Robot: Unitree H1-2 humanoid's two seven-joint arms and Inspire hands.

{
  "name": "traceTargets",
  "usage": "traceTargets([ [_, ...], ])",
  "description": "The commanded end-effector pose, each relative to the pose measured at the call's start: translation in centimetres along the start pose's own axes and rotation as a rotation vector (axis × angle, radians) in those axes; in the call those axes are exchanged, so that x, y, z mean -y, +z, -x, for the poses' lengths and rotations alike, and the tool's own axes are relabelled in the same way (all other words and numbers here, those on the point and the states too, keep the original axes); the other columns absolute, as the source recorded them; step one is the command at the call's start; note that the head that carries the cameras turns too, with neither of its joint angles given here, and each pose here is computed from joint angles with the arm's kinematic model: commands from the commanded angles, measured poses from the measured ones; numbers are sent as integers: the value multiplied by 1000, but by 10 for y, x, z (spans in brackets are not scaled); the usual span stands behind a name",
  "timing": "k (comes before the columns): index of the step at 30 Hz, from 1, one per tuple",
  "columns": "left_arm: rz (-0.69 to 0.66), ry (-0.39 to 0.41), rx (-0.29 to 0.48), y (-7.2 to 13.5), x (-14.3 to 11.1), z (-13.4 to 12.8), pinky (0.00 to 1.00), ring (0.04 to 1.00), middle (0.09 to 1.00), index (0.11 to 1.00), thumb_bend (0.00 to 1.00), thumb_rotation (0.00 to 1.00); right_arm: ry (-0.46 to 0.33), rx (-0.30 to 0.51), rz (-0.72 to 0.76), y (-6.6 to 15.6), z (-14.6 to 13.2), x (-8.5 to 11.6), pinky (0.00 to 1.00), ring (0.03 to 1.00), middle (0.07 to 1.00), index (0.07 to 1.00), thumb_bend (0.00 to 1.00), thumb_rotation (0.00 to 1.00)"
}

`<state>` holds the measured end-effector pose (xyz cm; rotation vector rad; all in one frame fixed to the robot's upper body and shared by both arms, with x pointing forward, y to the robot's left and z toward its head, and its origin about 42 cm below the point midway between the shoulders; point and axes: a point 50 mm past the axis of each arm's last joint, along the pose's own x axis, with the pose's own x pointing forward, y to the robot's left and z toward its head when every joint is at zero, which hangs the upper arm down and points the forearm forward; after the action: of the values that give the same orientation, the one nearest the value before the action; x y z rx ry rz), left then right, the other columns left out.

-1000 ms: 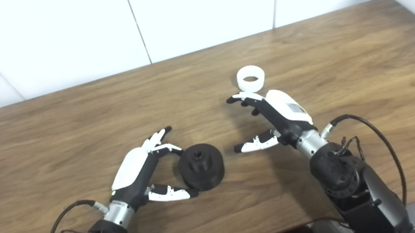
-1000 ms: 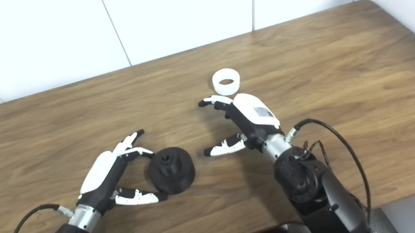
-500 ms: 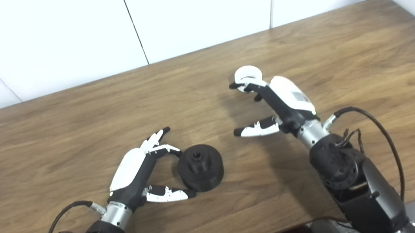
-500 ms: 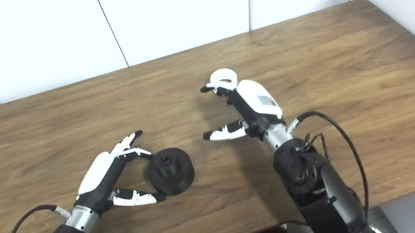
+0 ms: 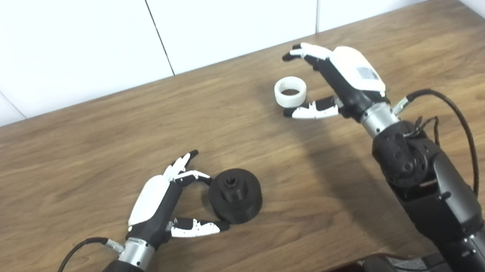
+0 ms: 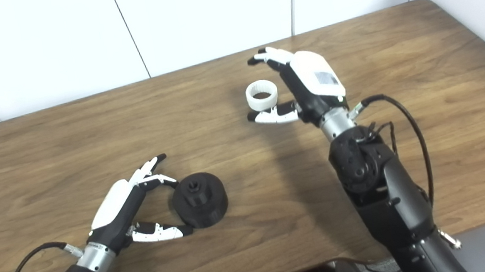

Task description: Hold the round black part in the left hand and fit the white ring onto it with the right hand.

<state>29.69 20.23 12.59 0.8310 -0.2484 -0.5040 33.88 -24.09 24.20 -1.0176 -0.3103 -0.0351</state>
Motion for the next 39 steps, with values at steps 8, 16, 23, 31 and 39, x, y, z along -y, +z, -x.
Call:
traceTargets([
  [8, -32, 36, 26, 1, -15, -5, 1000, 1000, 1000, 605, 943, 282, -23, 11, 97, -5, -47, 30, 720, 891, 913, 805, 755, 316],
  [16, -35, 41, 35, 3, -13, -6, 1000, 1000, 1000, 602, 950, 288, 68, -47, 149, -17, -79, 24, 708, 907, 934, 830, 800, 368],
  [23, -27, 37, 33, 5, -11, -7, 1000, 1000, 1000, 604, 949, 285, 156, -90, 191, -25, -95, 11, 752, 915, 947, 846, 821, 405],
  [31, -20, 42, 31, 5, -7, -6, 1000, 1000, 1000, 601, 958, 294, 271, -158, 209, -34, -99, -7, 850, 961, 978, 874, 877, 475],
  [39, -28, 43, 35, 6, -7, -6, 1000, 1000, 1000, 604, 942, 298, 340, -187, 231, -42, -100, -15, 887, 981, 994, 897, 977, 562],
])
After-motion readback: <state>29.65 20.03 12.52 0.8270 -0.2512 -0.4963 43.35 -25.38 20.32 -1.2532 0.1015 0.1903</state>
